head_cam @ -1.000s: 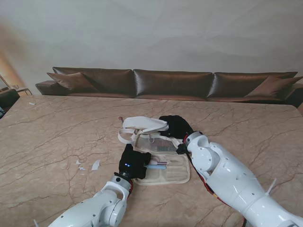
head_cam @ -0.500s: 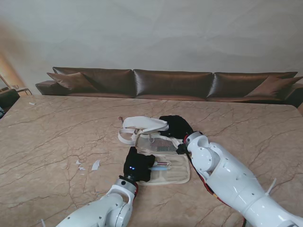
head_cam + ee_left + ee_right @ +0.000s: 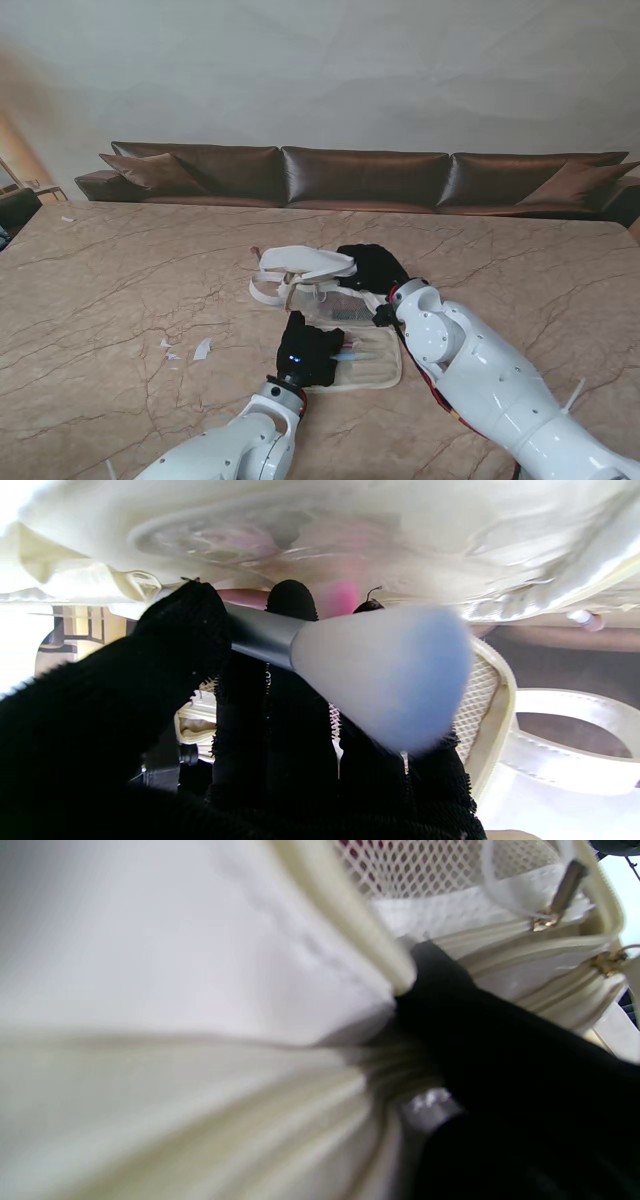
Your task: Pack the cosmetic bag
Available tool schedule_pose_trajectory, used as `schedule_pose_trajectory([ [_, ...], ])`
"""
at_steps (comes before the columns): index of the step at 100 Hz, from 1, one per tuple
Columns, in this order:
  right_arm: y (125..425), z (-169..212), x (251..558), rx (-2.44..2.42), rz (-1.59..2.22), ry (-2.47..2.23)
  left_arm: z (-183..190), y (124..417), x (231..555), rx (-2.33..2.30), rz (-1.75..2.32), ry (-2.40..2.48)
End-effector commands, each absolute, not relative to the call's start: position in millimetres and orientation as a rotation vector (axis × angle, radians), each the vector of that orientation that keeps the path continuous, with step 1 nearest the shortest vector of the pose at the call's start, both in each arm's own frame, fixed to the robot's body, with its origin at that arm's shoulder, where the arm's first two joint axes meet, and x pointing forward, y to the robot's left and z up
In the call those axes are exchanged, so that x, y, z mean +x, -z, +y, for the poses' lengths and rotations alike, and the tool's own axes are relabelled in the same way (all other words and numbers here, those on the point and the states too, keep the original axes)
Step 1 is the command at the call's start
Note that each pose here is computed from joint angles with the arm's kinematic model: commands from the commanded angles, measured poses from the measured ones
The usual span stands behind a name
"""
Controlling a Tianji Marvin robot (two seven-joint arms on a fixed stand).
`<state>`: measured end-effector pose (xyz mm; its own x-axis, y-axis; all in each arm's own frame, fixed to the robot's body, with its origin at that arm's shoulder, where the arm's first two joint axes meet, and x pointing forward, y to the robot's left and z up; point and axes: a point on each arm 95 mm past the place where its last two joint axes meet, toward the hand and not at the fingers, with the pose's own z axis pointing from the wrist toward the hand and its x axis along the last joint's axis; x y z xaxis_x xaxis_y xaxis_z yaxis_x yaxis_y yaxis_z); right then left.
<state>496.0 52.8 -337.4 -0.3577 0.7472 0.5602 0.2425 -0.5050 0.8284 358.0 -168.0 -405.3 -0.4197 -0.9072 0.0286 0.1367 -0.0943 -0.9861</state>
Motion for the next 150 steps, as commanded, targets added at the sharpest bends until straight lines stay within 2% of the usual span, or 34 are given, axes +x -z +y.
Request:
schedule_pose_trajectory([
  [1,334.9,60.5,494.9,1.508,1.302,-1.945,-179.6,403.9,353.3,-0.902,1.356,1.674],
  [36,335.9,61.5,495.0,1.512,1.307,-1.939,-200.0,412.7,349.7,-0.894,1.368,1.735],
  [75,339.3,59.5,493.7,1.525,1.308,-1.925,-198.0,415.5,350.6,-0.923,1.39,1.808],
  [93,341.4,54.8,493.3,1.528,1.312,-1.906,-185.7,413.5,347.9,-0.928,1.394,1.814],
  [110,341.2,48.3,492.7,1.523,1.315,-1.886,-170.2,398.3,344.0,-0.973,1.342,1.812],
  [134,335.1,37.4,491.3,1.504,1.313,-1.859,-124.3,377.9,342.7,-1.007,1.28,1.716],
  [150,330.3,31.3,490.4,1.49,1.311,-1.846,-90.0,362.9,358.6,-1.012,1.253,1.6],
])
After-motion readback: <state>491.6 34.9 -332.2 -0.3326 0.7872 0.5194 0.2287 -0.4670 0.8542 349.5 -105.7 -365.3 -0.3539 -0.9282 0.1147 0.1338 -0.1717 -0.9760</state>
